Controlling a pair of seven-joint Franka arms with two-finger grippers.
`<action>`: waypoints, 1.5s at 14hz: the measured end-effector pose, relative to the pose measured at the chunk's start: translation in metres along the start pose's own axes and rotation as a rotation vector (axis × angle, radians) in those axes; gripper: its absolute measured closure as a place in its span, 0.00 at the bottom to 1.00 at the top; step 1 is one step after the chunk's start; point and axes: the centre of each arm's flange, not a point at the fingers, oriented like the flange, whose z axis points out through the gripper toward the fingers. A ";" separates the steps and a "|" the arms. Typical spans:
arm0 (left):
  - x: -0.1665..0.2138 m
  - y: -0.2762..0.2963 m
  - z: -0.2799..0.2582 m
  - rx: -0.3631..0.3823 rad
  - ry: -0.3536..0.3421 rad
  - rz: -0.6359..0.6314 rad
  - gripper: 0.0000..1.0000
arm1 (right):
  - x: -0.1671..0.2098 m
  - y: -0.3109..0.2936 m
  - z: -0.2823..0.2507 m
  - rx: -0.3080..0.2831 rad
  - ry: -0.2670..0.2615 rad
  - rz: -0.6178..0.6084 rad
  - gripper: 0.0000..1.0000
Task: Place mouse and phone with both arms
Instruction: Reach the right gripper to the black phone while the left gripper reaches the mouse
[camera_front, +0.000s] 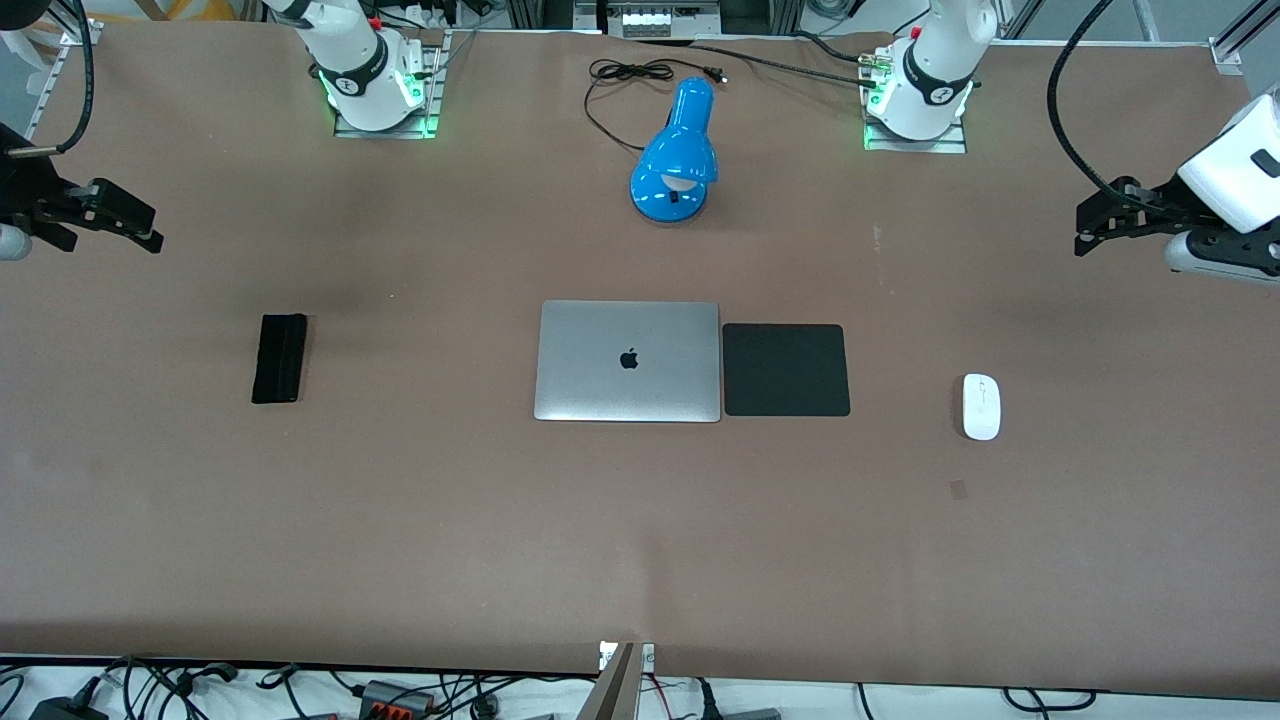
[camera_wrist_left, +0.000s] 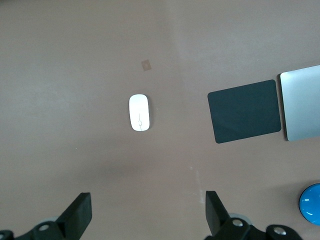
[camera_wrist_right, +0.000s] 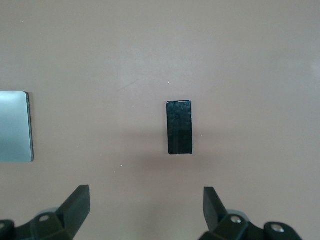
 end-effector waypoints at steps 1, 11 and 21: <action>0.000 0.000 0.000 0.000 0.000 0.000 0.00 | 0.000 0.000 0.000 0.000 -0.001 0.000 0.00; -0.002 -0.001 -0.003 0.002 0.005 -0.019 0.00 | 0.005 0.004 0.027 -0.018 -0.053 0.001 0.00; 0.001 -0.004 0.003 -0.031 -0.001 -0.029 0.00 | 0.035 0.013 0.149 -0.018 -0.108 0.011 0.00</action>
